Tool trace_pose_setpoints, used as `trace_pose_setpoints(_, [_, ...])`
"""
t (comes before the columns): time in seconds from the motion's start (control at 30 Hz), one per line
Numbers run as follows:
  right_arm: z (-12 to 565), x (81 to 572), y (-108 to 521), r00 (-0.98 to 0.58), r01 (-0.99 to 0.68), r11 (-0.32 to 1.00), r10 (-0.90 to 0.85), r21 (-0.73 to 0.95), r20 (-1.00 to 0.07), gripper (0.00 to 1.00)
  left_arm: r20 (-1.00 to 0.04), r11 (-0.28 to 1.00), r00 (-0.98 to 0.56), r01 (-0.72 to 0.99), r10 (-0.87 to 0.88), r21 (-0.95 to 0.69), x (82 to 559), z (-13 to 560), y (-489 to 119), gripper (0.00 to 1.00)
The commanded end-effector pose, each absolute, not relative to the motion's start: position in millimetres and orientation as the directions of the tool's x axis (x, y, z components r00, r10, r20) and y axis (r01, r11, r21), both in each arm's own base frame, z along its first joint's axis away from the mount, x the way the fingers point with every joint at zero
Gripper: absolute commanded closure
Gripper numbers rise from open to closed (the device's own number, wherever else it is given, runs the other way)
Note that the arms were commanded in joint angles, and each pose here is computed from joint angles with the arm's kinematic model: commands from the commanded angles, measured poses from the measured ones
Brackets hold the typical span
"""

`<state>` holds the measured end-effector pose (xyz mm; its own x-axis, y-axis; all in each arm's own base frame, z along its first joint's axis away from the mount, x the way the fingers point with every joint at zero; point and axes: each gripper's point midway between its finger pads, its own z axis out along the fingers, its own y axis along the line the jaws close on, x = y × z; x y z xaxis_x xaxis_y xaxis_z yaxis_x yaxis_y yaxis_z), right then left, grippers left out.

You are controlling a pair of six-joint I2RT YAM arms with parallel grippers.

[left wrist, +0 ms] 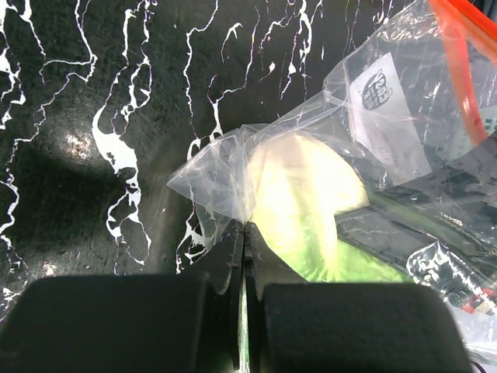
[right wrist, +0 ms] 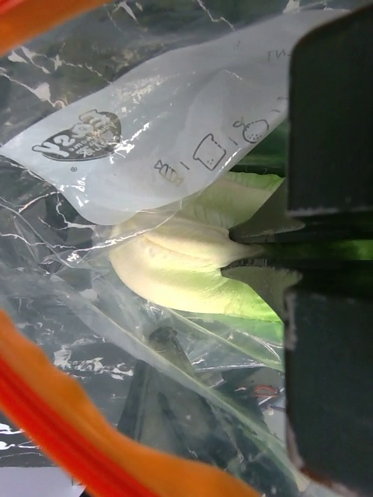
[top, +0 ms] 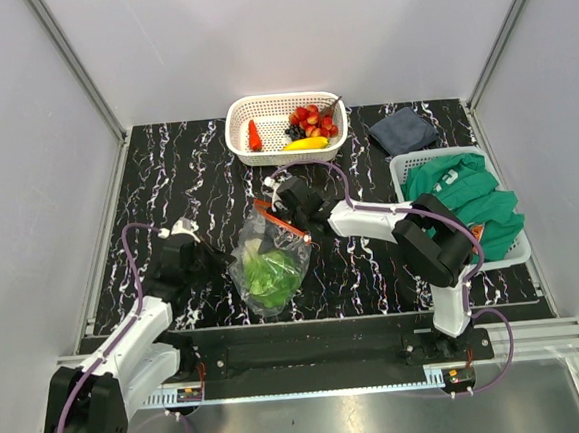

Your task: Open the zip-top bag and remove the fake food

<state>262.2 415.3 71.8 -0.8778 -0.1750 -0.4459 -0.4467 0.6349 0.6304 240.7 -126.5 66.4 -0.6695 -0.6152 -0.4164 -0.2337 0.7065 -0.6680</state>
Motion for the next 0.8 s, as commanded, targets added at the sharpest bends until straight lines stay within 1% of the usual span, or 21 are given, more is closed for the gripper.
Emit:
trace_pose_setpoints(0.0, [81,262,416,-0.860,-0.470,0.636,-0.177,0.612,-0.478,1.00,-0.437,0.700,-0.641,-0.225,-0.630,-0.678,246,74,-125,1.00])
trace_pose_setpoints(0.1, [108,259,411,-0.837,-0.500,0.611,-0.159,0.614,-0.523,1.00,-0.437,0.700,-0.613,-0.284,-0.658,-0.656,244,70,-115,1.00])
trace_pose_setpoints(0.13, [129,257,409,-0.820,-0.520,0.588,-0.141,0.620,-0.554,1.00,-0.446,0.701,-0.593,-0.308,-0.670,-0.644,245,68,-109,1.00])
trace_pose_setpoints(0.2, [141,249,403,-0.809,-0.534,0.572,-0.133,0.623,-0.572,1.00,-0.449,0.691,-0.565,-0.340,-0.692,-0.637,245,67,-102,1.00])
trace_pose_setpoints(0.23, [161,248,399,-0.786,-0.553,0.558,-0.102,0.619,-0.610,1.00,-0.458,0.686,-0.542,-0.355,-0.704,-0.635,246,68,-98,1.00])
trace_pose_setpoints(0.27, [160,246,393,-0.786,-0.548,0.566,-0.095,0.616,-0.611,1.00,-0.460,0.683,-0.532,-0.364,-0.710,-0.633,245,68,-96,1.00])
trace_pose_setpoints(0.33, [179,247,384,-0.761,-0.559,0.562,-0.056,0.609,-0.647,1.00,-0.471,0.679,-0.513,-0.365,-0.718,-0.637,246,70,-93,1.00])
trace_pose_setpoints(0.4, [184,249,377,-0.754,-0.558,0.564,-0.039,0.608,-0.656,1.00,-0.471,0.678,-0.512,-0.363,-0.718,-0.639,246,69,-93,1.00])
trace_pose_setpoints(0.53, [213,262,354,-0.725,-0.547,0.567,0.048,0.616,-0.687,1.00,-0.469,0.686,-0.519,-0.386,-0.715,-0.617,241,60,-89,1.00])
trace_pose_setpoints(0.63, [227,273,341,-0.674,-0.548,0.601,0.093,0.581,-0.732,1.00,-0.470,0.694,-0.538,-0.355,-0.700,-0.626,239,57,-94,1.00])
trace_pose_setpoints(0.77, [236,278,338,-0.654,-0.550,0.614,0.106,0.567,-0.749,1.00,-0.474,0.700,-0.549,-0.332,-0.689,-0.632,239,58,-96,1.00])
